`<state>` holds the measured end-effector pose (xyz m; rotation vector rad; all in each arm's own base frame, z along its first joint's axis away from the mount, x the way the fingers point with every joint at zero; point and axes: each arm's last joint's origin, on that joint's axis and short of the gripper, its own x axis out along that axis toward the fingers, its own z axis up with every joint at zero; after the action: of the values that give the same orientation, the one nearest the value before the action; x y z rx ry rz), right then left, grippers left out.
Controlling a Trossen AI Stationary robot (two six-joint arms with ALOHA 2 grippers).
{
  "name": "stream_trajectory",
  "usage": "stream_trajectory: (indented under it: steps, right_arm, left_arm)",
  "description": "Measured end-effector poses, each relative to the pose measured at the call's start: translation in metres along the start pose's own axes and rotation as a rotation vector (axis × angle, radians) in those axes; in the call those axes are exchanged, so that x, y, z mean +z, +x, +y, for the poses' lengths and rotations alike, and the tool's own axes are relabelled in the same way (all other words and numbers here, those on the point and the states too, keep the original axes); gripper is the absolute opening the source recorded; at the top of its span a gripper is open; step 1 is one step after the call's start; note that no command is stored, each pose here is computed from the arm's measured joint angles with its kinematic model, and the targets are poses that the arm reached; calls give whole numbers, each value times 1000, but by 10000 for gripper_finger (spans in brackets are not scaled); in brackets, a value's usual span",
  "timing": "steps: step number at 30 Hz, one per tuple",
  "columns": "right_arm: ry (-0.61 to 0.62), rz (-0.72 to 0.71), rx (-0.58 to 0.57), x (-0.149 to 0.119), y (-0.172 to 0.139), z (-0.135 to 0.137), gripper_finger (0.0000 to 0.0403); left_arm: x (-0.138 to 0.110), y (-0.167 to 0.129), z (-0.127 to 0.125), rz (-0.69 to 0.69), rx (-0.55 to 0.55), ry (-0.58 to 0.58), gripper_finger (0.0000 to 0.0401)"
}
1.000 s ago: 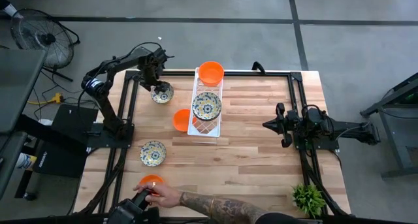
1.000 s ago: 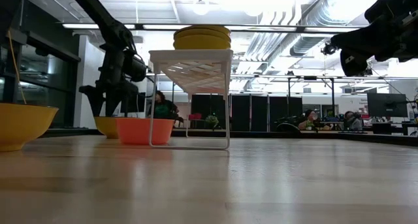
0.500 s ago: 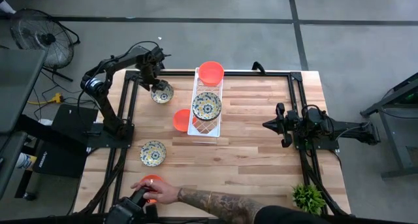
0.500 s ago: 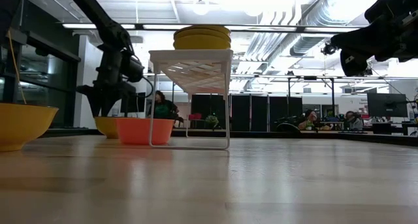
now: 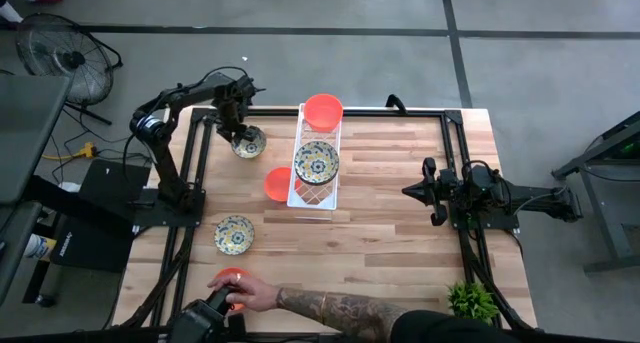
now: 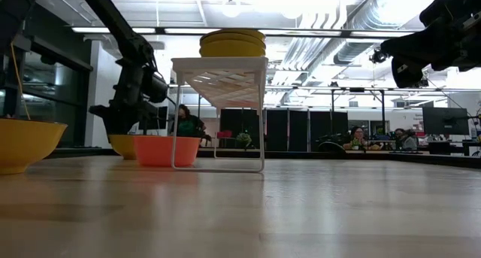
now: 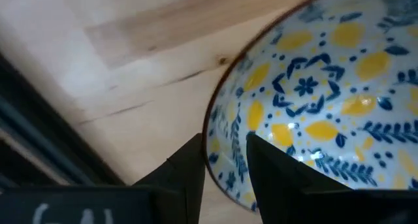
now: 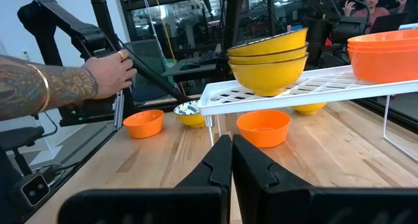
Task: Pick & Place Mini bowls
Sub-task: Stack the white and yellow bowl on the stacked white and yellow bowls on the shelf
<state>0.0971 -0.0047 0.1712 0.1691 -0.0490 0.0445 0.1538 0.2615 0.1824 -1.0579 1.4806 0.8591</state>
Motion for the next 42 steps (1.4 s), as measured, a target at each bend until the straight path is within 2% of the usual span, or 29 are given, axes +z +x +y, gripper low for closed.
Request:
stream_trajectory:
  steps: [12, 21, 35, 42]
  right_arm:
    - [0, 0, 0, 0, 0, 0, 0]
    - [0, 0, 0, 0, 0, 0, 0]
    - [0, 0, 0, 0, 0, 0, 0]
    - [0, 0, 0, 0, 0, 0, 0]
  left_arm:
    - [4, 1, -2, -34, -11, 3, 98]
    - [4, -3, -3, -41, -42, 36, 13]
    - [-9, -23, 4, -113, -30, 68, 3]
    - [-26, -47, 1, -190, -128, 96, 2]
